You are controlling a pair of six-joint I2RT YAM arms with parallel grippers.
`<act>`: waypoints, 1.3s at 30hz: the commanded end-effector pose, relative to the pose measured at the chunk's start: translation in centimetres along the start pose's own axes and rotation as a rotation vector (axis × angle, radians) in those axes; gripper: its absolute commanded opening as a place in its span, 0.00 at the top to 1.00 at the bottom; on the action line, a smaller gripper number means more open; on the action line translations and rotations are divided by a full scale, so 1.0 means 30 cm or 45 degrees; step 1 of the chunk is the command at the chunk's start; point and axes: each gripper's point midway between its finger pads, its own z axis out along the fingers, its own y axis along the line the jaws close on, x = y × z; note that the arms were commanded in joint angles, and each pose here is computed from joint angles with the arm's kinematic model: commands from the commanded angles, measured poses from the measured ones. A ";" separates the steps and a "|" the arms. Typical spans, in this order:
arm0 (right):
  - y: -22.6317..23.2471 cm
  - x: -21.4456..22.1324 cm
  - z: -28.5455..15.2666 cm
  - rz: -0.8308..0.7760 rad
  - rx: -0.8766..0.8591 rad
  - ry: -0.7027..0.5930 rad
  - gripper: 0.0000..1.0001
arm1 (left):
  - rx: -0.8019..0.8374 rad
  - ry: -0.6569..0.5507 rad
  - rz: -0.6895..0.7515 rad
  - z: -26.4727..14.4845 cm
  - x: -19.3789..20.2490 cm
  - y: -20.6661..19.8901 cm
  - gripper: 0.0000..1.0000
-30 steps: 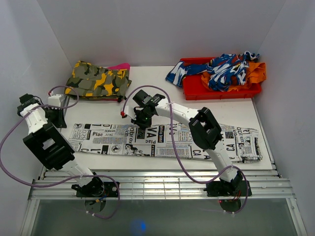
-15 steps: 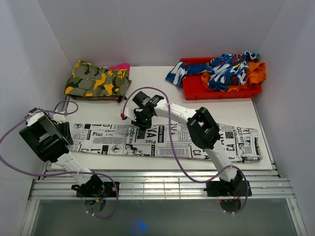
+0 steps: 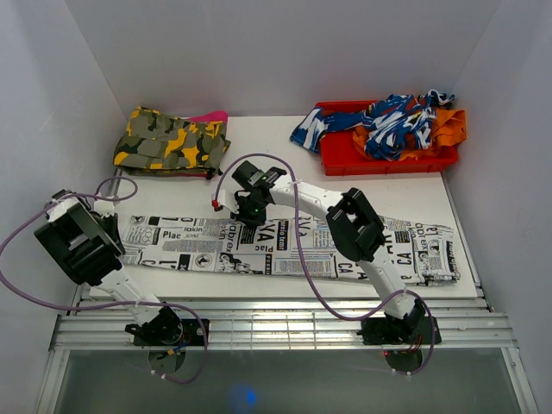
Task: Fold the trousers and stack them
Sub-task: Fold the trousers
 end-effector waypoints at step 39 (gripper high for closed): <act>-0.146 -0.043 -0.138 -0.009 0.230 0.010 0.92 | -0.153 -0.406 0.197 -0.199 -0.168 -0.008 1.00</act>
